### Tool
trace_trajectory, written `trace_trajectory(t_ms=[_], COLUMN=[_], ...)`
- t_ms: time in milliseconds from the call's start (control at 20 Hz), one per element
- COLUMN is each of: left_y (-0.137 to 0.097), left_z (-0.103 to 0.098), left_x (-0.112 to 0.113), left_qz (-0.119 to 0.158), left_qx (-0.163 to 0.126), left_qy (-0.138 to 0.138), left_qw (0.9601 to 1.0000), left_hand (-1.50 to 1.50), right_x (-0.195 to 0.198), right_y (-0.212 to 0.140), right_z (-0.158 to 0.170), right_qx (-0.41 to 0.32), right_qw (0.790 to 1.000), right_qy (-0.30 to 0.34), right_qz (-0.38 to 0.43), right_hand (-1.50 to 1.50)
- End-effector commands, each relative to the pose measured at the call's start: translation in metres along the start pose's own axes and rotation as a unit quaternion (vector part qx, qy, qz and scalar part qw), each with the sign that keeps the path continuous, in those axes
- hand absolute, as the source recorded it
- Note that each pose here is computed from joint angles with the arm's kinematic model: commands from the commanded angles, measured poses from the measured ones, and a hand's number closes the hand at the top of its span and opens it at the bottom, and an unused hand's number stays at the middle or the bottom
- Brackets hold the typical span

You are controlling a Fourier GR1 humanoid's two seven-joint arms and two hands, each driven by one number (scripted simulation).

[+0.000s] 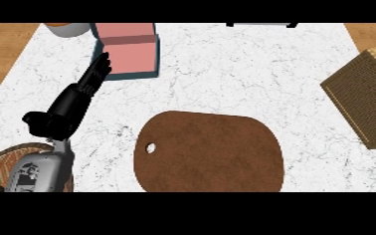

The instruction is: Pick the sweet potato from the cutting board and place it in the basket

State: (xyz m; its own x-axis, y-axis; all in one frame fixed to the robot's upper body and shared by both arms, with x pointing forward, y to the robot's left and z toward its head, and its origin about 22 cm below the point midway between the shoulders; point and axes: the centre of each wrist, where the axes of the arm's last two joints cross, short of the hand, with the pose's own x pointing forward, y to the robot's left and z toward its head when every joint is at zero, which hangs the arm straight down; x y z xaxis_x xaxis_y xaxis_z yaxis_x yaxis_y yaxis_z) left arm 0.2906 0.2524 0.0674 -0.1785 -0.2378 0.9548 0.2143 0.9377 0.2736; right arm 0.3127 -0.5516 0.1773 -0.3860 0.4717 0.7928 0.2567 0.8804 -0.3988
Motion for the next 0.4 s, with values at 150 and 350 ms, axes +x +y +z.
trace_trajectory(t_ms=[150, 350], left_y=[0.017, 0.002], left_z=[0.011, 0.003], left_x=[-0.017, 0.011], left_qz=[-0.005, 0.001], left_qx=[0.001, -0.003], left_qy=[0.002, -0.013], left_qw=[1.0, 0.9999], left_hand=[0.0, 0.0], right_x=[0.019, 0.021], right_y=[-0.018, -0.058], right_z=[-0.015, 0.019], right_qx=[-0.031, -0.023], right_qw=[0.995, 0.989], right_qy=[0.032, 0.076], right_qz=[-0.094, -0.123], right_hand=[-1.5, -1.5])
